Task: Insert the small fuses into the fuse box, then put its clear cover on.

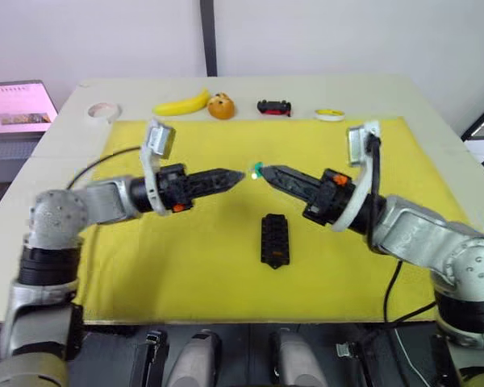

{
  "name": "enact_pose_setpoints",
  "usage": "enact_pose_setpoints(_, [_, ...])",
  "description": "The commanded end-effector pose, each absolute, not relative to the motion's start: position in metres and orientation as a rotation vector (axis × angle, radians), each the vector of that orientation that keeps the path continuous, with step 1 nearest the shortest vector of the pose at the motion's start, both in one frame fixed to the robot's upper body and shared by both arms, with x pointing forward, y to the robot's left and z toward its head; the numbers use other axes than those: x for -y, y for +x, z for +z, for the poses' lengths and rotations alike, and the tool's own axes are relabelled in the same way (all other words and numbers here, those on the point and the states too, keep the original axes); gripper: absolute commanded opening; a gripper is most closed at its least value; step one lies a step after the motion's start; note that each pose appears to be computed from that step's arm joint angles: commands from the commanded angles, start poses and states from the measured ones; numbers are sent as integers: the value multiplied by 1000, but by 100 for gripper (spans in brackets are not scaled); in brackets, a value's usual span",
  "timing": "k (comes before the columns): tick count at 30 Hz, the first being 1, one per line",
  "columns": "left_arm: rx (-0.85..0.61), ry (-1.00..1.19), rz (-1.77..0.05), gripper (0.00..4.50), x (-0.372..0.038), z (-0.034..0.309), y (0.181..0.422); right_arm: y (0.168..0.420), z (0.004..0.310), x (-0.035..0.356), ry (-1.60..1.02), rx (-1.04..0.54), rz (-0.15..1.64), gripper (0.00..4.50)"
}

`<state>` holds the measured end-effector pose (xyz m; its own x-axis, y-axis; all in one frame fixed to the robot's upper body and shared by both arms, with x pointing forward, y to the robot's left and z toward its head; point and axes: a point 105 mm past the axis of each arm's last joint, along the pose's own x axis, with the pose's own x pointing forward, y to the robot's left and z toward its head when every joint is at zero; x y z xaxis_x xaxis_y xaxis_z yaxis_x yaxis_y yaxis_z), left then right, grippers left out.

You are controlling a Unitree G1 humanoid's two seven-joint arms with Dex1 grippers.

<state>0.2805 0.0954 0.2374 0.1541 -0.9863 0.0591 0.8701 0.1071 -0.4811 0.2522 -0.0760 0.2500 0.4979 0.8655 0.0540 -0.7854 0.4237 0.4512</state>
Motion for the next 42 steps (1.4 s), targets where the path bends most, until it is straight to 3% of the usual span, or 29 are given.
enact_pose_setpoints(1, [-266, -145, -1532, 432, -97, 230, 270, 242, 252, 82, 208, -193, 1098, 0])
enact_pose_setpoints(6, [-225, 285, -1628, 442, -99, 192, 268, 239, 226, 89, -213, -264, 1139, 0])
enact_pose_setpoints(12, [-125, 471, -1629, 442, -84, 166, 276, 241, 195, 96, -579, -292, 1180, 0])
enact_pose_setpoints(24, [-57, 534, -1657, 442, -51, 150, 272, 250, 176, 97, -730, -294, 1179, 0])
enact_pose_setpoints(42, [-59, 560, -1631, 442, -46, 143, 274, 252, 165, 98, -760, -316, 1193, 0])
